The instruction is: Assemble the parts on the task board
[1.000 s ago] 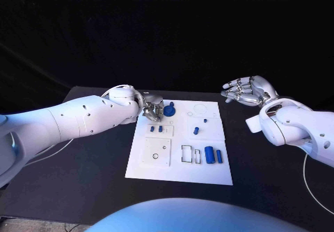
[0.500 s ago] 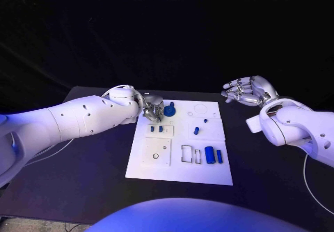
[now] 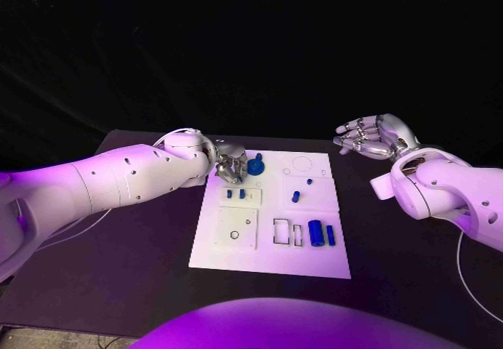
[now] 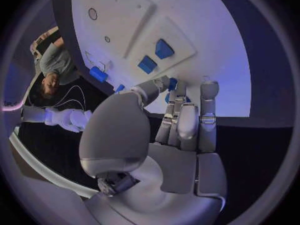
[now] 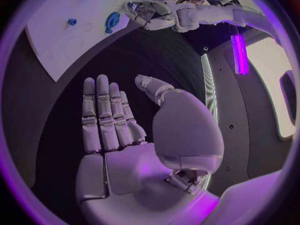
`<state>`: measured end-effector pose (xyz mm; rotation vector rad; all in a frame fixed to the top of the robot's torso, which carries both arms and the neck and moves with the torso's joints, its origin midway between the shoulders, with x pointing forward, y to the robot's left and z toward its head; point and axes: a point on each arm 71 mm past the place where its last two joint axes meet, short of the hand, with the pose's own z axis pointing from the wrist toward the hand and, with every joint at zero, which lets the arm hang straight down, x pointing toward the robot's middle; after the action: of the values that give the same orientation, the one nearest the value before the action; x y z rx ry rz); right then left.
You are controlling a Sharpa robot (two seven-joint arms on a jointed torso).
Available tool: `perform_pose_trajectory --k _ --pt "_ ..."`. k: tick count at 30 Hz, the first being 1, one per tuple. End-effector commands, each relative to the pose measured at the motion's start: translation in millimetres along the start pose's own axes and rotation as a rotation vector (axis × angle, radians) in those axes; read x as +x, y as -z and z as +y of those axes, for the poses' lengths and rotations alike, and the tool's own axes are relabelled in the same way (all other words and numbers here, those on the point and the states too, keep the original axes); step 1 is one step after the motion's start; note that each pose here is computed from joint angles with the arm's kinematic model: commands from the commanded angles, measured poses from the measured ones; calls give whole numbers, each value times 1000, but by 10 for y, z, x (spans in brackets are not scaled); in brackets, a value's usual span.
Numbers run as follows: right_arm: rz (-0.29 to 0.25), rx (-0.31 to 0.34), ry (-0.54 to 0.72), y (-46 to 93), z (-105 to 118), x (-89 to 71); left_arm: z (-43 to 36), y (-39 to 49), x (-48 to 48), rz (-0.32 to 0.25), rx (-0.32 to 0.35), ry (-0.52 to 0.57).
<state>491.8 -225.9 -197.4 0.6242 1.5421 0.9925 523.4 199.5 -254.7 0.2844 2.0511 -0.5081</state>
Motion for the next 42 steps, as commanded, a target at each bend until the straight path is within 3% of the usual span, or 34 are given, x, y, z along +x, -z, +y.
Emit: perform_pose_trajectory --k 1,13,24,35,39,42 --pt "8 -10 7 0 8 10 -6 -1 -3 1 1 9" --pt "7 -10 7 2 5 5 16 21 -7 -6 -6 14" --pt "6 -10 8 3 2 2 35 62 -33 -47 -5 36" --pt "8 -7 9 2 -7 -2 101 119 -59 -83 -10 62" --pt "24 -1 16 -3 -24 -5 128 203 -107 -108 7 164" --pt "72 1 51 -12 -46 7 149 309 -196 -133 37 373"
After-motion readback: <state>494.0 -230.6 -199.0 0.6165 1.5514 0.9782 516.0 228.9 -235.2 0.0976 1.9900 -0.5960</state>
